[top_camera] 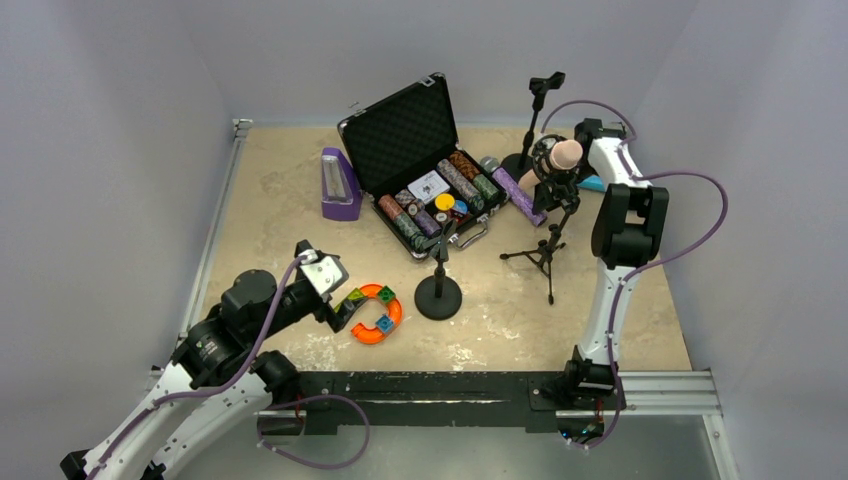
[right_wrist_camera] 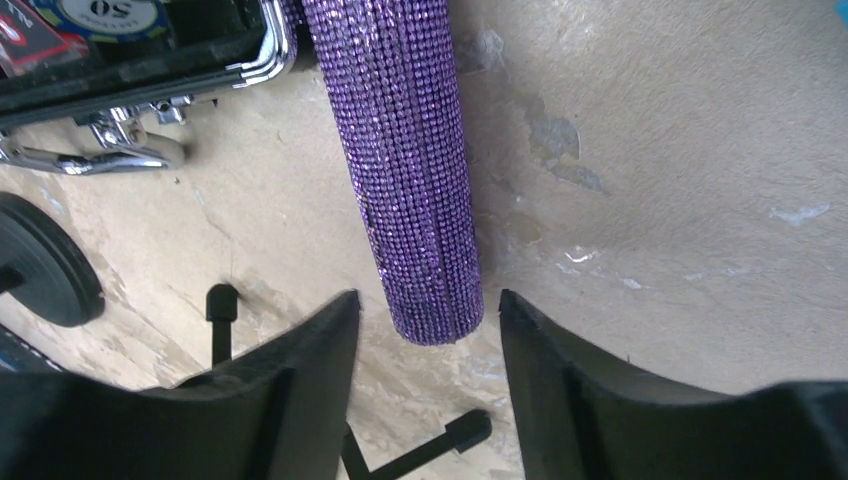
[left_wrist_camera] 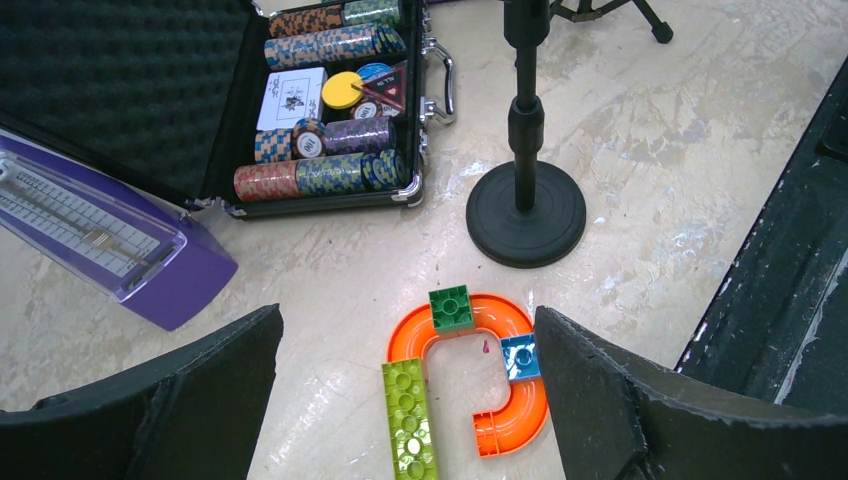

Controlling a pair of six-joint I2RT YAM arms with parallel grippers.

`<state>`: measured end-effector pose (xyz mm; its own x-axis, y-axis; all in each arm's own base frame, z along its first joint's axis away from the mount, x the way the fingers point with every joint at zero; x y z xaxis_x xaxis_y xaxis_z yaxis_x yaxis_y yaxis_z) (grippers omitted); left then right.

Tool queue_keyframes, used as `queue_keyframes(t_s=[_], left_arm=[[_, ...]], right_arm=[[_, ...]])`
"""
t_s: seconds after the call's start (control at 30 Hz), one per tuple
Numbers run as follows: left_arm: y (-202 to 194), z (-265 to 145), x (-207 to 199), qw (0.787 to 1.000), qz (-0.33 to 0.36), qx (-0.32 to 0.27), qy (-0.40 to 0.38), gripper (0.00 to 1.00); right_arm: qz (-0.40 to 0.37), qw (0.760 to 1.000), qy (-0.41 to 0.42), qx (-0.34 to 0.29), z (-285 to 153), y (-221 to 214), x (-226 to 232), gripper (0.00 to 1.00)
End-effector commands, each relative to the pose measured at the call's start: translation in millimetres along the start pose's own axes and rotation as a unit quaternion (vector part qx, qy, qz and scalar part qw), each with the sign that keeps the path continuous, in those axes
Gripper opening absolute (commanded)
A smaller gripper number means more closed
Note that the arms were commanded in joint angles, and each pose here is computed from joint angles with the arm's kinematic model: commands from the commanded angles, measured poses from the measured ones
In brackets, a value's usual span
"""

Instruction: Attach the microphones to the stand

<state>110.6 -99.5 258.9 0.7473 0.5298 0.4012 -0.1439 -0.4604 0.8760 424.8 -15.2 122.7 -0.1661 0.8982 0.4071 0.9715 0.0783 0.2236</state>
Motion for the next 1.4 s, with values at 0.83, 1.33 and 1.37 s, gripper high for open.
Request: queue_keyframes(t_s=[0.83, 1.33, 1.37], left_arm=[[6.5, 0.4, 4.4, 1.0, 0.005, -0.016, 0.011, 0.99], [7.6, -0.9, 4.2, 1.0, 0.005, -0.021, 0.01, 0.99], [7.6, -1.1, 3.9, 1.0, 0.005, -0.022, 0.01, 0.99]], right_arm=[[-0.037, 0.995, -0.079, 0.046, 17.2, -8.9, 7.4, 0.15], [-0.045, 0.991, -0.118, 0.045, -28.4, -27.9, -33.5, 0.16], [-0.046, 0.99, -0.125, 0.049, -29.9, -31.2, -35.9, 0.16]])
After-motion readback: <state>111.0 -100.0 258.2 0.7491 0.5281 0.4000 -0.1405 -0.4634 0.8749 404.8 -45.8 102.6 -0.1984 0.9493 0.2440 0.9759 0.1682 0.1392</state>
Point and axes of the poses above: each gripper's point midway between its finger pads, its own z axis out along the fingers, its own x axis along the line the jaws close on, y = z × x, the point moved 8 cm from there along -z, back along the fingers, and after that the axes turned 14 degrees about z, right-handed, at the moved point
